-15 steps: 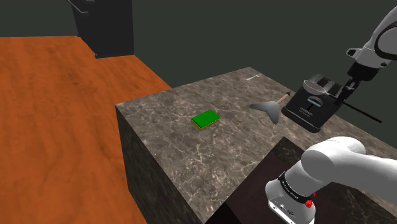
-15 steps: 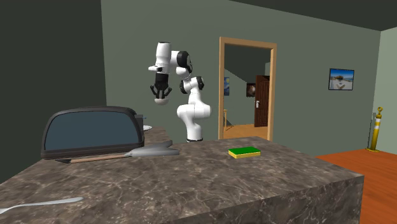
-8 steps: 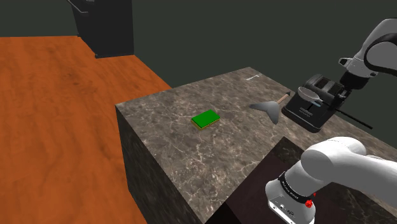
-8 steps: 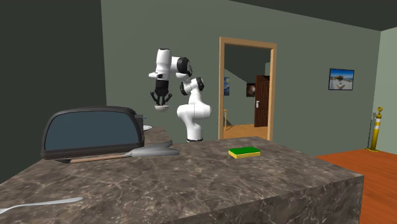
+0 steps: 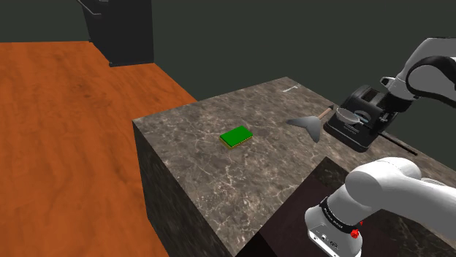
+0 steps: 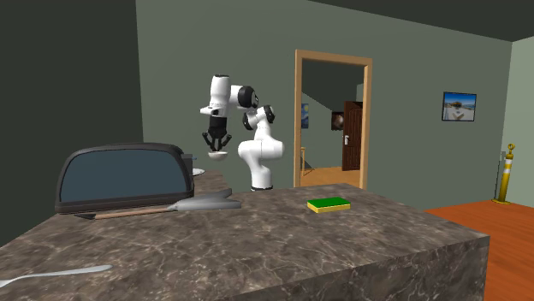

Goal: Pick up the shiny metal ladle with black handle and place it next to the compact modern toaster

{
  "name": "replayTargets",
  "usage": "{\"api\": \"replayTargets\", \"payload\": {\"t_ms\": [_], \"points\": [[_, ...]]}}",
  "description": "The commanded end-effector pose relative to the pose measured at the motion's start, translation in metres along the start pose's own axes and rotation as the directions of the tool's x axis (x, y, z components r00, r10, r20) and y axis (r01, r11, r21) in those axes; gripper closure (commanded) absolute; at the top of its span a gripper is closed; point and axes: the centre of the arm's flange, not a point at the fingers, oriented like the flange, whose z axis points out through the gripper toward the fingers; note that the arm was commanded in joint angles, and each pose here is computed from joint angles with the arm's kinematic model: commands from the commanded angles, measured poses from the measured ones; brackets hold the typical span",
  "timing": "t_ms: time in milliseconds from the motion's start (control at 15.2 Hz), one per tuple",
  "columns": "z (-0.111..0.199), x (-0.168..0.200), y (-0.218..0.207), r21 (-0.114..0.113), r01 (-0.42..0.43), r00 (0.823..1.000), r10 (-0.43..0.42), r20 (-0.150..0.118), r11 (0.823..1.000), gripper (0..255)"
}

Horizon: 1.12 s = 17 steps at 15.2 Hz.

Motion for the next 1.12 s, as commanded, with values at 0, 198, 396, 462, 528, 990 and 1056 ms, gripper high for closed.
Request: {"api": "replayTargets", "payload": {"t_ms": [0,198,396,462,528,990,1056], "points": [[0.011,0.001,-0.001,0.0,0.0,1.0,0.0,0.0,1.0,255],[0.026,0.002,-0.003,0.0,0.0,1.0,0.0,0.0,1.0,255],[0.042,0.004,-0.004,0.0,0.0,1.0,0.0,0.0,1.0,255],[0.047,0.005,-0.005,0.0,0.0,1.0,0.0,0.0,1.0,255],[0.052,0.005,-0.005,0.0,0.0,1.0,0.0,0.0,1.0,255],[0.089,0.009,-0.009,0.0,0.0,1.0,0.0,0.0,1.0,255],[0.094,0.01,-0.009,0.0,0.0,1.0,0.0,0.0,1.0,255]]}}
